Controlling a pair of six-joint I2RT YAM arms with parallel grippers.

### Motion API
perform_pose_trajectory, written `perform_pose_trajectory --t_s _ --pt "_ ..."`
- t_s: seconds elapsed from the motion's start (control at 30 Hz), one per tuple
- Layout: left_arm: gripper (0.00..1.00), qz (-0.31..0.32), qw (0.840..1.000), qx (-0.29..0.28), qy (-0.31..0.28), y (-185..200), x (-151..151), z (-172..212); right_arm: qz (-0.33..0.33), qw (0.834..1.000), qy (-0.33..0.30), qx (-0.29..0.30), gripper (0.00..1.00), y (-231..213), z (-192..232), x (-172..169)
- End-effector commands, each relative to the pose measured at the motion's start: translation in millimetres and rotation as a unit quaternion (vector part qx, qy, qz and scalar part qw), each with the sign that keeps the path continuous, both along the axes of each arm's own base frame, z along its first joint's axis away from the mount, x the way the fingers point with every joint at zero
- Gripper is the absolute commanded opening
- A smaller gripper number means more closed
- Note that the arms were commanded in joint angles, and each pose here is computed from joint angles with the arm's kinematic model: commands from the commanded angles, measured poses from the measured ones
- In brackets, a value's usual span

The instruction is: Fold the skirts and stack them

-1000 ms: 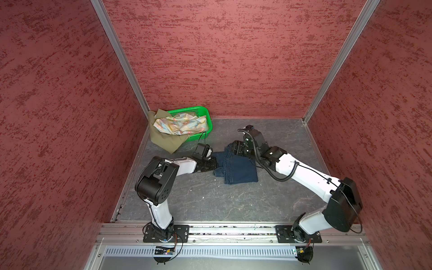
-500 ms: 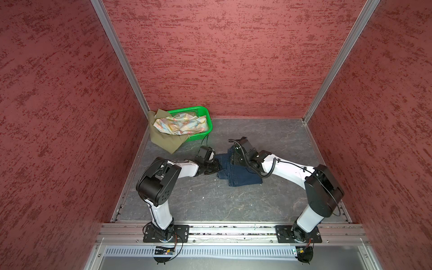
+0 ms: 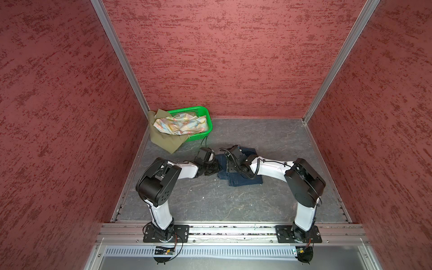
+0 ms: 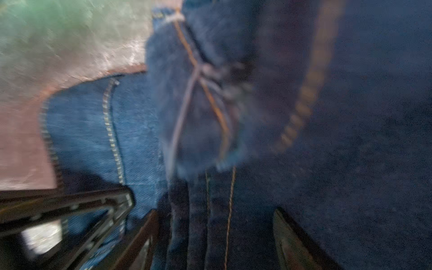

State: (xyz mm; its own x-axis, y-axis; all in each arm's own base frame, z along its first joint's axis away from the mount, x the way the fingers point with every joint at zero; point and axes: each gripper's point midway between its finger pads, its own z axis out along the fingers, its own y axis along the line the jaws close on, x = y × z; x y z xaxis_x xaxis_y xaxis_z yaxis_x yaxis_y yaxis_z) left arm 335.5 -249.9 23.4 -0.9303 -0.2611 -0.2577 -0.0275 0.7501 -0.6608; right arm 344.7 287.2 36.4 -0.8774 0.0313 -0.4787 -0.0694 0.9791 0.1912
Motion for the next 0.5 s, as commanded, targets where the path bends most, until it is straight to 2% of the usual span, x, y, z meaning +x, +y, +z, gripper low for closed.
perform_pose_trajectory --t_s 0.0,0.07,0.1,0.23,0.37,0.4,0.47 --pt "0.07 0.0 1.0 0.006 0.02 3.7 -13.1 -7.1 -0.006 1.0 -0.009 -0.01 0.78 2.3 -2.4 6.1" --pt "0.07 0.0 1.0 0.006 0.021 4.5 -13.7 -8.2 -0.005 1.0 -0.005 -0.006 0.75 3.9 -6.7 5.2" --pt "0.07 0.0 1.0 0.005 0.022 4.4 -13.0 -8.1 -0.005 1.0 -0.003 -0.003 0.69 4.8 -8.4 4.7" --pt "0.07 -0.001 1.0 0.003 0.023 3.6 -13.1 -8.7 -0.005 1.0 -0.004 0.002 0.32 6.5 -9.3 5.3" --pt "0.07 -0.002 1.0 0.003 0.023 3.7 -13.1 -8.1 0.001 1.0 -0.016 0.009 0.05 6.6 1.2 9.6" --pt "0.07 -0.003 1.0 0.003 0.023 3.6 -13.2 -8.2 0.004 1.0 -0.018 0.012 0.0 5.8 3.4 10.6" --pt "0.07 -0.006 1.0 0.001 0.025 2.3 -13.2 -9.0 0.007 1.0 -0.021 0.02 0.0 3.1 8.3 11.3"
